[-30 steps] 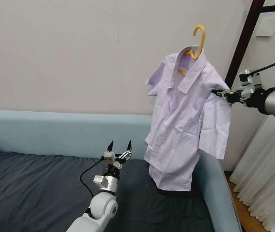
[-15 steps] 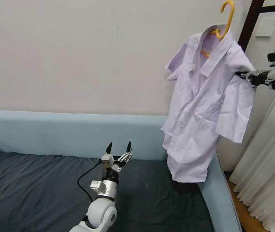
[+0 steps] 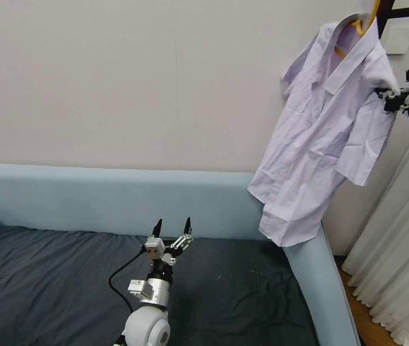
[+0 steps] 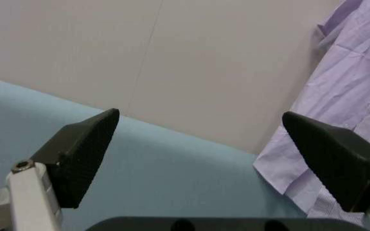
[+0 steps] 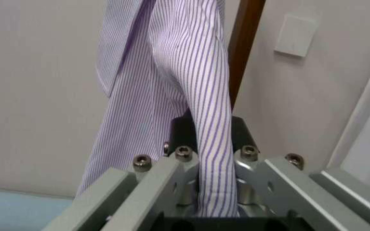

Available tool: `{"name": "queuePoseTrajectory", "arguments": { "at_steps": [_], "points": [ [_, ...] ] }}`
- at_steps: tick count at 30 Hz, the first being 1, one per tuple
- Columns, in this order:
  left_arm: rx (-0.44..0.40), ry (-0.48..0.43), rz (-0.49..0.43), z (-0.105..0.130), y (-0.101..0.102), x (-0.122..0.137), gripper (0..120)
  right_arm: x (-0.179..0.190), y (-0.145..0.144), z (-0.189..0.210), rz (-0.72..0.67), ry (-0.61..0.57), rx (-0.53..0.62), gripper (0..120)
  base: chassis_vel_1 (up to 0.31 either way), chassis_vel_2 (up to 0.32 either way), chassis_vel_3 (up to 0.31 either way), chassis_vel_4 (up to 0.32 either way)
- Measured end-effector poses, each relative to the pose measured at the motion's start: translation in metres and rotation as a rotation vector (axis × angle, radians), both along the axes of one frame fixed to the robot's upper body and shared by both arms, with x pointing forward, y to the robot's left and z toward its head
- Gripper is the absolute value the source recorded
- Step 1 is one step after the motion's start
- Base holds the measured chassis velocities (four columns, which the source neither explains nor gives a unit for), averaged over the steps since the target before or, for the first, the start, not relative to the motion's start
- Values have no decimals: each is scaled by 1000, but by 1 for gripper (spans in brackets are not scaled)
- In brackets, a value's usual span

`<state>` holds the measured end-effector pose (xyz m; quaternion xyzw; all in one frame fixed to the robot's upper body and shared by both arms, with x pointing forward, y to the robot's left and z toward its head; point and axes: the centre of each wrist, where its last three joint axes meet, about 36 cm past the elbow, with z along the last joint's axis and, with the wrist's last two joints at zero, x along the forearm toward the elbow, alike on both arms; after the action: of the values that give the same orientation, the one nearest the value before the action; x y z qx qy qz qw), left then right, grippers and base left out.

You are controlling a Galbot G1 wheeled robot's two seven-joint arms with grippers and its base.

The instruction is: Pick up the clothes from the sofa and hang them on the clothes hanger.

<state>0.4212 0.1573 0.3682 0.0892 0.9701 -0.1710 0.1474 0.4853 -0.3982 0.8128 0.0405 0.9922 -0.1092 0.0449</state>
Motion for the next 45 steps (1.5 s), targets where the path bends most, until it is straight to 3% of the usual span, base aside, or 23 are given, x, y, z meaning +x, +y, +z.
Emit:
{"name": "queuePoseTrajectory", "arguments": {
  "at_steps": [12,25,35,45],
  "points": [
    [11,17,-7,-10,-6,10,100,-32,-15,-23,-54,7,-37,2,0,0,0,0],
    [18,13,-17,-11,-10,16,100,-25,-39,-31,-229,23,-6,2,0,0,0,0],
    [17,17,-11,-14,-10,17,100,14,-47,-51,-321,-72,-46,2,0,0,0,0],
    [29,23,3,-18,-4,21,100,66,-34,-60,-349,-114,-41,2,0,0,0,0]
  ]
}}
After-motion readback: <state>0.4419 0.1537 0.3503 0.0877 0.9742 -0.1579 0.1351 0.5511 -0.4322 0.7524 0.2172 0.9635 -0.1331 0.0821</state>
